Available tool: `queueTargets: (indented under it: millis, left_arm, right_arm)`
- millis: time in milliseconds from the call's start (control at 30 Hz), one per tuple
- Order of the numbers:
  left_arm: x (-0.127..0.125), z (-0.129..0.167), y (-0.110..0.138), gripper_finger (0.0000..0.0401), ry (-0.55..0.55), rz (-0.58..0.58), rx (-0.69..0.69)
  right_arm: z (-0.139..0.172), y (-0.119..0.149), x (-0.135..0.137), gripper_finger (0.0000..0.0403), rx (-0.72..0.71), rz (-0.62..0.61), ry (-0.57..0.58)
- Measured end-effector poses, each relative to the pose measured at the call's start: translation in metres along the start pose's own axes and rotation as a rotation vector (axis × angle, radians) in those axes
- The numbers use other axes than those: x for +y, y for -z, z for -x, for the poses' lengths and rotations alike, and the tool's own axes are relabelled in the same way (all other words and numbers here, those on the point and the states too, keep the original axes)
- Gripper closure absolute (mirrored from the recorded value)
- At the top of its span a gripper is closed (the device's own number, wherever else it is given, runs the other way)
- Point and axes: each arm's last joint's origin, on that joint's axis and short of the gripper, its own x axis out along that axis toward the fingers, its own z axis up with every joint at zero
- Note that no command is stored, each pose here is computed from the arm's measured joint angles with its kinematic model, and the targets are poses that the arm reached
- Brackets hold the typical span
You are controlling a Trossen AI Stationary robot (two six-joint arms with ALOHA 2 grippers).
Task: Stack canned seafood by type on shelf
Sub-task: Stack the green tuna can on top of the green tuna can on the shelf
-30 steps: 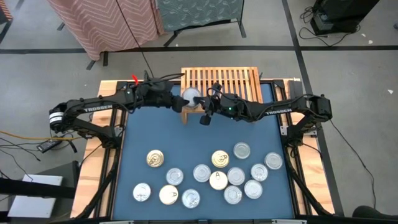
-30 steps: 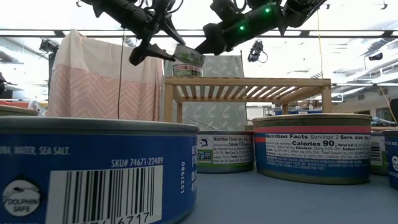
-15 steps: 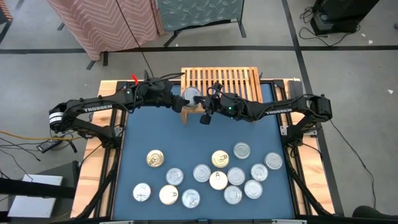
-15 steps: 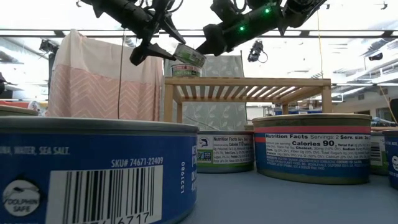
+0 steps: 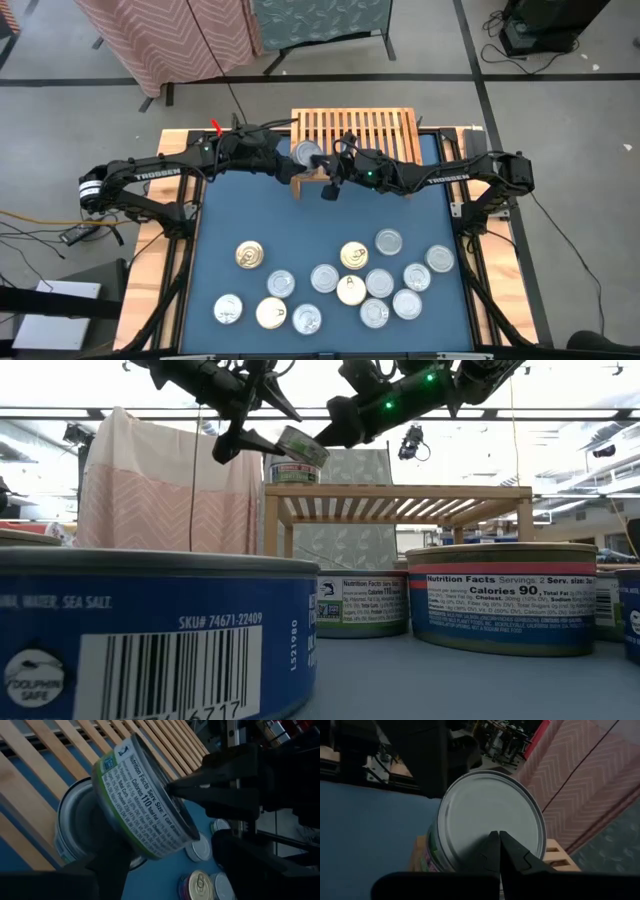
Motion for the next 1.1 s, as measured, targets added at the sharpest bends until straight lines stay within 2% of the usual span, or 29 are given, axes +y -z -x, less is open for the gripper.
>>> queueTargets:
  millis: [167,533,833,1100]
  left_arm:
    - [0.003,0.000,-0.003,0.0091,0.010,0.006,0.008]
    - [0.012,0.004,-0.010,0.0089,0.035,0.007,0.028]
    - [0.018,0.023,-0.018,0.0089,0.009,-0.003,-0.004]
    - [0.020,0.024,-0.016,0.0089,-0.025,-0.020,0.006]
  right_arm:
    - [0.000,0.000,0.000,0.0402,-0.001,0.001,-0.002]
    - [0.000,0.000,0.000,0.0402,0.005,0.005,-0.004]
    - [0.000,0.002,0.001,0.0402,0.021,0.011,-0.005]
    - [0.000,0.002,0.001,0.0402,0.019,0.020,-0.006]
